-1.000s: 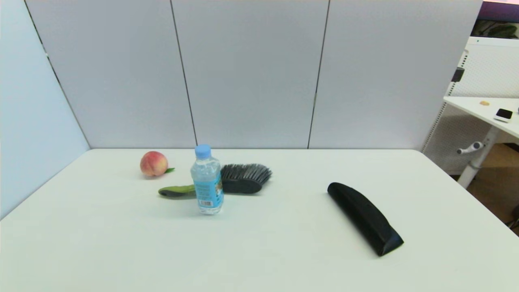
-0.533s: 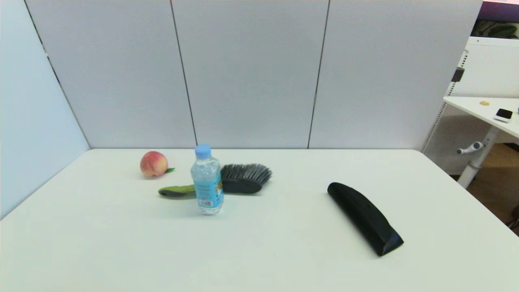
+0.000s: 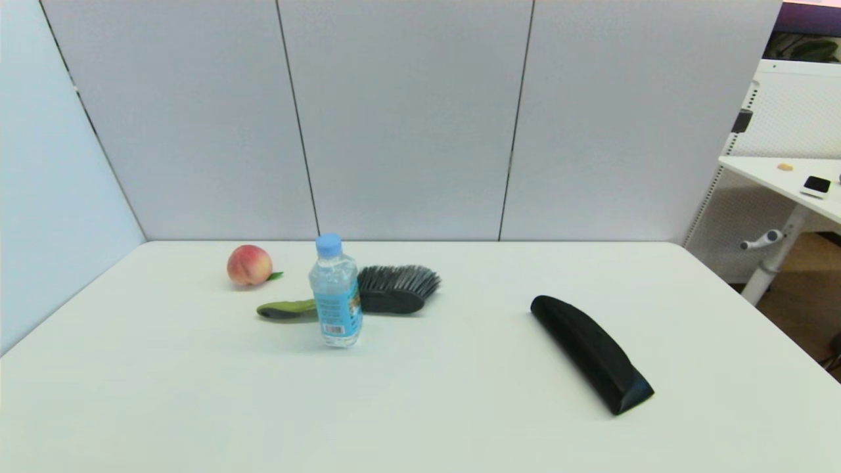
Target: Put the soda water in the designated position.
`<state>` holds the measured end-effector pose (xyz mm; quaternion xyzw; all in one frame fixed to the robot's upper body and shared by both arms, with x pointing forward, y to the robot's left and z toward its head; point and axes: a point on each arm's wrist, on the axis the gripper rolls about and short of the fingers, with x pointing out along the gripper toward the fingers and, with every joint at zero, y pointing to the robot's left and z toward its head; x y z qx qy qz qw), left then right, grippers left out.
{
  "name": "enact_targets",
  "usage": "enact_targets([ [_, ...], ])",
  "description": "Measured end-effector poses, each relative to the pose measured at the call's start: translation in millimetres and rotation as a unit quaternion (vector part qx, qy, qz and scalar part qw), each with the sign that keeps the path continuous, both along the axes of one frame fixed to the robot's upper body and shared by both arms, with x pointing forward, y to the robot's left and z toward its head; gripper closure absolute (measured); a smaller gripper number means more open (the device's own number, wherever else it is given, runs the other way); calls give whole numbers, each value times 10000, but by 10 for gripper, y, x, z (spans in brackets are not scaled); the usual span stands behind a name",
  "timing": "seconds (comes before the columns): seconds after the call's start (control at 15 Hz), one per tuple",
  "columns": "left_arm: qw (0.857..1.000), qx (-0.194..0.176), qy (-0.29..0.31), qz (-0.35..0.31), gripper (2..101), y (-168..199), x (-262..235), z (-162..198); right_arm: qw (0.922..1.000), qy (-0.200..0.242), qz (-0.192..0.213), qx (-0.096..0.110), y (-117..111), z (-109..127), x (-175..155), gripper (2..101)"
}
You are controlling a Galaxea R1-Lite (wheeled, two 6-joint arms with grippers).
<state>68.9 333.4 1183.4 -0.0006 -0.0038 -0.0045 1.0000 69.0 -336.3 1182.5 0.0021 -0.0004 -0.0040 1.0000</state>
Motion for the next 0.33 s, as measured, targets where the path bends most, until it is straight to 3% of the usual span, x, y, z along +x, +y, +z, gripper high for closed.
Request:
enact_targets([
  [0.33, 10000, 0, 2, 0, 54, 0, 0, 0, 10000, -7, -4, 17, 0, 2, 0, 43],
])
